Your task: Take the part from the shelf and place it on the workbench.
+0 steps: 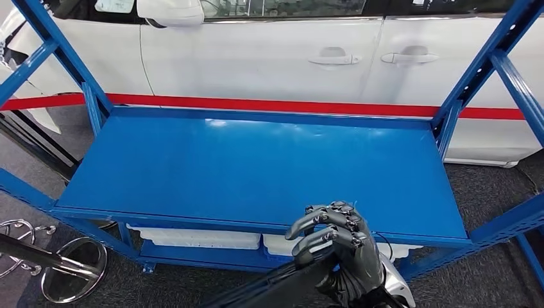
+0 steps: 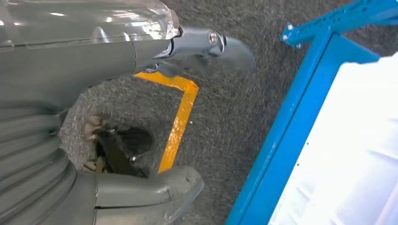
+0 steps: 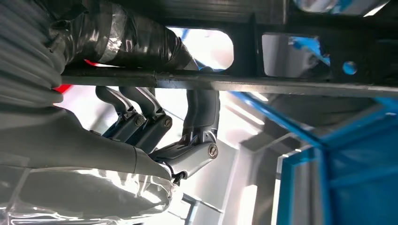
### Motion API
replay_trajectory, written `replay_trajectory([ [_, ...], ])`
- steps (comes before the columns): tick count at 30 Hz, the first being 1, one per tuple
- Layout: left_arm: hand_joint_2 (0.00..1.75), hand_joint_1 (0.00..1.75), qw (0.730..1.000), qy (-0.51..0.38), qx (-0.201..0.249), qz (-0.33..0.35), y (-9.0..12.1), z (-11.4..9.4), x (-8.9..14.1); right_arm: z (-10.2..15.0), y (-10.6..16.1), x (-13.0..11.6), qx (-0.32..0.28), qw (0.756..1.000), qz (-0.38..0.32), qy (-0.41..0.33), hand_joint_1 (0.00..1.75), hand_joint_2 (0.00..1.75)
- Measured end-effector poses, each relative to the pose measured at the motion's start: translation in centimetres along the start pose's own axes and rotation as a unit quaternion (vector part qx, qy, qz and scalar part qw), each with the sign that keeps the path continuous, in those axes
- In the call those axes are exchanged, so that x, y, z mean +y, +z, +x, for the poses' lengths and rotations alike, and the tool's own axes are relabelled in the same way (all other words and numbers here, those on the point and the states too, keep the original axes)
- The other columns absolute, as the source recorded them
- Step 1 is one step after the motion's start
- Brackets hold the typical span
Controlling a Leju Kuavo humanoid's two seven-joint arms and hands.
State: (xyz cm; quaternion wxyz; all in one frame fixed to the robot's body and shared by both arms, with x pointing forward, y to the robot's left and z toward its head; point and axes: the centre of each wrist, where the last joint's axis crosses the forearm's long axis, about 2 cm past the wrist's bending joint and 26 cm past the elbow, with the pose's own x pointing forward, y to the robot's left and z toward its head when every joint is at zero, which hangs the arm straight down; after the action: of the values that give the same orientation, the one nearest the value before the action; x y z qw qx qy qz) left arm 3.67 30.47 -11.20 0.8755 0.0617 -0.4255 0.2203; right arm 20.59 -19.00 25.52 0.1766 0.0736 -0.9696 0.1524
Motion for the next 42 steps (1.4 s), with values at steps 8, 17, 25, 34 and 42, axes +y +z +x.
replay_trajectory([
  [8,1.75,0.00,1.000,-0.004,-0.003,0.003,-0.2,0.3,0.1,0.8,-0.5,0.0,-0.025,1.000,-0.012,-0.007,1.75,1.75],
  [17,1.75,0.00,1.000,-0.008,-0.006,0.000,-0.5,0.5,0.4,1.0,-0.2,-0.1,-0.024,1.000,-0.007,-0.007,1.75,1.75],
  [25,1.75,0.00,0.998,-0.026,0.058,-0.006,-0.6,0.7,1.5,1.0,-0.3,-0.6,-0.038,0.999,-0.003,0.002,1.75,1.75],
  [34,1.75,0.00,0.991,-0.060,0.120,0.020,-0.3,0.9,4.1,1.1,-0.1,-1.2,-0.046,0.999,0.008,0.026,1.75,1.75],
  [42,1.75,0.00,0.990,-0.073,0.116,0.020,-0.9,1.5,4.6,1.6,0.0,-2.0,-0.057,0.996,0.026,0.056,1.75,1.75],
])
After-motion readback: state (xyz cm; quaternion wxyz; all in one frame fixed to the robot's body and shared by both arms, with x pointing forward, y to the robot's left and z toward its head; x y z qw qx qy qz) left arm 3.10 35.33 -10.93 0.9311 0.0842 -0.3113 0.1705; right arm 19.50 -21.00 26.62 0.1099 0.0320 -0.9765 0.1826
